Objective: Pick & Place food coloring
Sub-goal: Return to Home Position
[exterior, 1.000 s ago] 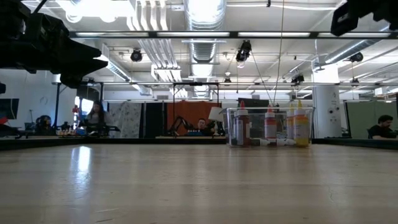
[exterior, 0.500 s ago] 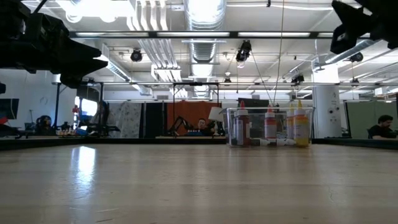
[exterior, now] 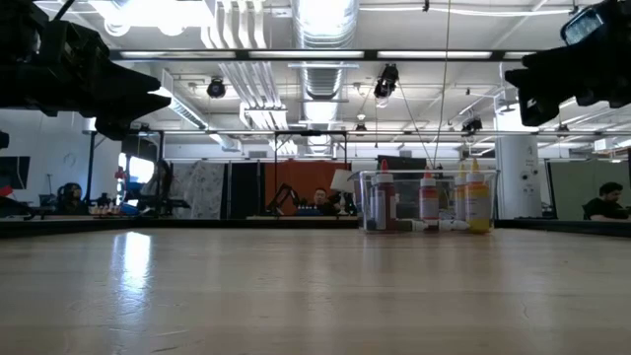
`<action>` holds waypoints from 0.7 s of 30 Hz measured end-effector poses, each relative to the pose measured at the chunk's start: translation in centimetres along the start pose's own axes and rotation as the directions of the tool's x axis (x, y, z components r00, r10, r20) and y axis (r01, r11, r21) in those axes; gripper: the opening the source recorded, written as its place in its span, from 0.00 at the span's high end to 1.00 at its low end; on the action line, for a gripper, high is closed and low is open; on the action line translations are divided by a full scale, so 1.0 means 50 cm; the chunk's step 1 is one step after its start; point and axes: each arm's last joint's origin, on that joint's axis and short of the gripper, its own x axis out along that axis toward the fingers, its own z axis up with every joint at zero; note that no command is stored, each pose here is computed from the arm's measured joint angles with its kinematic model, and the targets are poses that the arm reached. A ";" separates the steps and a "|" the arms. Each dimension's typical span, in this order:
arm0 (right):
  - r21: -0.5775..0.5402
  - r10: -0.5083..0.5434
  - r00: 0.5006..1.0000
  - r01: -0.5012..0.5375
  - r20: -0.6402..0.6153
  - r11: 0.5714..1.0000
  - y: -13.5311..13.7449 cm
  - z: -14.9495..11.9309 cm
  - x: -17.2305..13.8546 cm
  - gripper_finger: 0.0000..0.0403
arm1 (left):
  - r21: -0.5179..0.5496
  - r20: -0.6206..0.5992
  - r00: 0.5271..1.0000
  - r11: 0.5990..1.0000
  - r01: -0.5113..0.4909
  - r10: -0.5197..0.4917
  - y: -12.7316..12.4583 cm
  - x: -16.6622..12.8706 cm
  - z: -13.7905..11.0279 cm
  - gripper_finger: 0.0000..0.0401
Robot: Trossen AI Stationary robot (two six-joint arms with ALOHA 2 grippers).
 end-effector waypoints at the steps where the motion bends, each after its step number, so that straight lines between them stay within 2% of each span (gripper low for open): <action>1: -0.007 -0.003 1.000 0.003 -0.013 1.000 0.000 -0.003 0.000 0.69 | 0.000 0.000 1.000 1.000 0.000 0.000 0.000 0.000 0.000 0.58; 21: -0.007 -0.009 1.000 0.009 -0.024 1.000 -0.001 -0.005 0.000 0.69 | 0.000 0.000 1.000 1.000 0.000 0.000 0.000 0.000 0.000 0.58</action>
